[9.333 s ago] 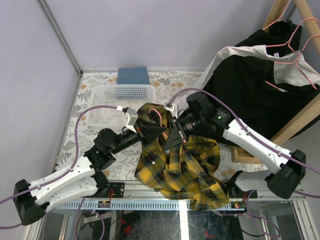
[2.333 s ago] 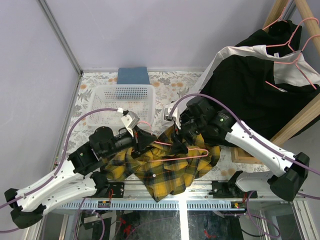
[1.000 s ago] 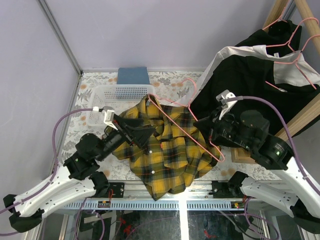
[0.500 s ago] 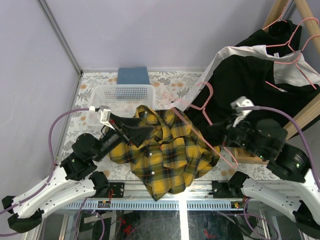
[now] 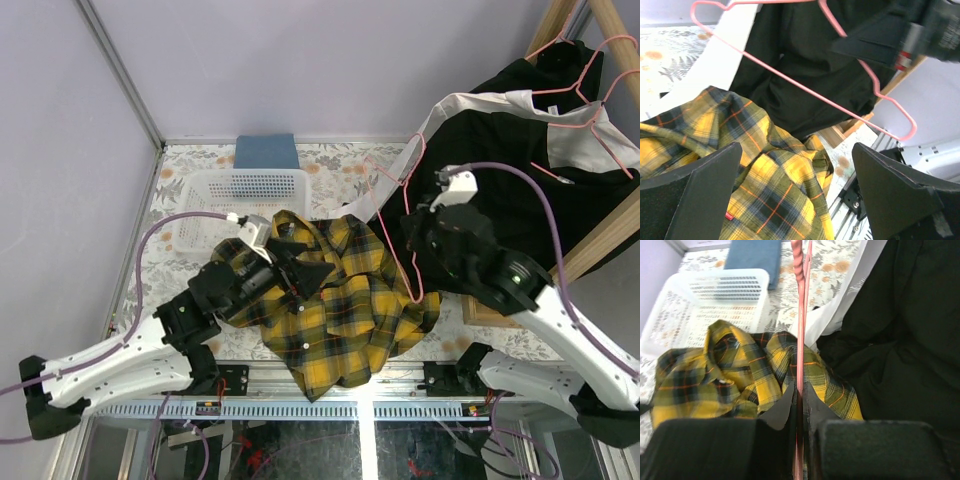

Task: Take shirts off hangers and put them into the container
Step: Place the hanger at the clothesline.

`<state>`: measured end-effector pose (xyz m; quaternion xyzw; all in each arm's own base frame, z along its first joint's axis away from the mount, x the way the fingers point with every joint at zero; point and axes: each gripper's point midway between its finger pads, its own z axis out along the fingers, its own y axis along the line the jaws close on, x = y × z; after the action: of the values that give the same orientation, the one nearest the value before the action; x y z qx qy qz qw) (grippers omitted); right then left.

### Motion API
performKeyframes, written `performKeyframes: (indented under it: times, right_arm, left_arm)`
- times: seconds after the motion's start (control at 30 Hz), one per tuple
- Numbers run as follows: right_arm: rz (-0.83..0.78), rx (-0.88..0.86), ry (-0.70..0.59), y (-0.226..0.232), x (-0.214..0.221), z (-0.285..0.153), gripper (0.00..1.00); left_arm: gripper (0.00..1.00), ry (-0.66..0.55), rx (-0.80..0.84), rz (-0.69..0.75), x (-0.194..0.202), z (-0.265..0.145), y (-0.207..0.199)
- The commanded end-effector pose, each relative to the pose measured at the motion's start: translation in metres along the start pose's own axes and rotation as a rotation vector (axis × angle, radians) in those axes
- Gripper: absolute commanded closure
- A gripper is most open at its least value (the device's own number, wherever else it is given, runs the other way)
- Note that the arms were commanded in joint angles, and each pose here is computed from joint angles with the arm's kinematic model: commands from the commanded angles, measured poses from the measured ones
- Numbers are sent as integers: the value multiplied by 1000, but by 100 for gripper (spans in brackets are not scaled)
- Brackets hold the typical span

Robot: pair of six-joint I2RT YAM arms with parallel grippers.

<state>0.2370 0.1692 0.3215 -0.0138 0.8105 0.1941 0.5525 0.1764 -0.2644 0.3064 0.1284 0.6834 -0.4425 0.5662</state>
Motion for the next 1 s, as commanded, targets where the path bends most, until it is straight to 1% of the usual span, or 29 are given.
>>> performKeyframes:
  times: [0.0,0.03,0.13,0.3,0.4,0.43,0.53,0.67,0.77,0.83,0.97]
  right_arm:
    - [130,141,-107,0,-36,21,100]
    - [138,164,-112,0,-38,27,100]
    - [175,231,-134,-3,-43,39,100]
    - [215,305,-142,-3,-44,56,100]
    - [236,324,-129,-1,-41,63,100]
    - [232,328,-122,-1,-39,65,100]
    - [237,340,-108,-2,-34,68,100]
    - [225,343,-90,-3,-26,69,100]
    - [223,338,-85,-3,-25,69,100]
    - [224,335,-87,-3,-26,67,100]
    - [233,325,-79,-3,-24,64,100]
  left_arm:
    - [7,-107,-18,102,-16,9,-16]
    - [6,-118,-56,119,-14,9,-16]
    - [0,-123,-97,179,-5,10,-26]
    - [0,-96,-76,235,16,21,-53]
    - [0,-126,-51,268,18,31,-71]
    - [0,-155,-51,269,14,35,-76]
    - [0,-176,-75,326,17,48,-80]
    - [0,-208,-146,415,23,65,-78]
    - [4,-208,-213,445,29,75,-73]
    - [10,-210,-281,471,31,80,-66]
    - [17,-262,-346,494,28,88,-63]
